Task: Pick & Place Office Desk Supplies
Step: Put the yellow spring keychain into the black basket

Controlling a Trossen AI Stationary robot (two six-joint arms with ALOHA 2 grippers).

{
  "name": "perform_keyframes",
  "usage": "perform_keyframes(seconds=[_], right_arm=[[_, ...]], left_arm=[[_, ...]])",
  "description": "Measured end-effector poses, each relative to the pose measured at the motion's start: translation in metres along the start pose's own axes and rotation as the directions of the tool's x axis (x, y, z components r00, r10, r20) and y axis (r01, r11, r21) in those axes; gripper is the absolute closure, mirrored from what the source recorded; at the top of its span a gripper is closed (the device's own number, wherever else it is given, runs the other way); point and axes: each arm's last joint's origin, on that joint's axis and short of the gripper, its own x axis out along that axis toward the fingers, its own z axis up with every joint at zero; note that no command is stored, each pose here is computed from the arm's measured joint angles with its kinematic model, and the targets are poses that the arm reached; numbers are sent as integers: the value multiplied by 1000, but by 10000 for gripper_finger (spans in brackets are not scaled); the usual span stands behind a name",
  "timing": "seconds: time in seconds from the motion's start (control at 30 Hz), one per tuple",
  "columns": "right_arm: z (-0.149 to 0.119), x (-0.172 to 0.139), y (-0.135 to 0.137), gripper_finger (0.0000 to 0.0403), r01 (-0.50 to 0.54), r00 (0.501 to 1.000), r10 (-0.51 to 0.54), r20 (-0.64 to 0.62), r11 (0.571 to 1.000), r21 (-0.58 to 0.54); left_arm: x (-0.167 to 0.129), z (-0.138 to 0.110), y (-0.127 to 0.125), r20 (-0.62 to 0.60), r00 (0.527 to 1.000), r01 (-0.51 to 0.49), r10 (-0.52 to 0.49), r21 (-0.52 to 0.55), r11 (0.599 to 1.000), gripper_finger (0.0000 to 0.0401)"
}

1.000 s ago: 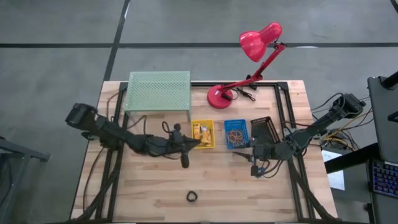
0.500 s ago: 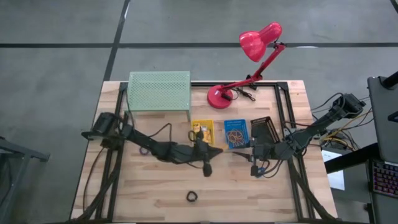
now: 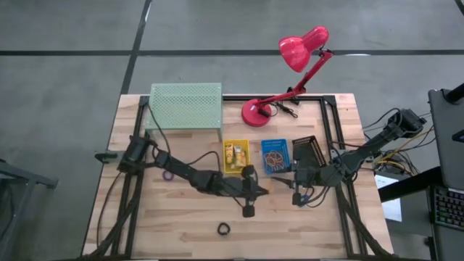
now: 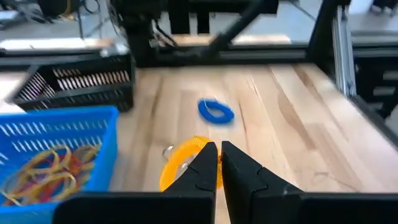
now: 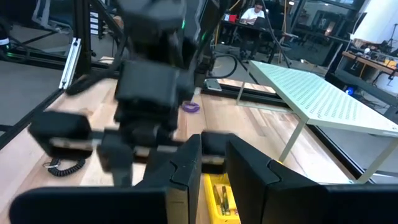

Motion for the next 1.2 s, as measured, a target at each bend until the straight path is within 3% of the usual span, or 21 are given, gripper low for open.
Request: perform_keyframes(seconds=[0.3,0.5,0.9,1.2], right_arm=[[0,0,0,335,0,1000,0,1,1000,1],[0,0,0,335,0,1000,0,1,1000,1],[0,0,0,335,0,1000,0,1,1000,1],[0,0,0,335,0,1000,0,1,1000,1]], left_arm=[[18,-38,-2,-93,996,13,-12,12,1000,387],[23,-49,-2,-120,993,9,-10,-9,1000,382],[22,-50,-3,-128,991,34,-36,-11,999,281],[22,-50,-3,-127,991,32,-35,-25,999,265]])
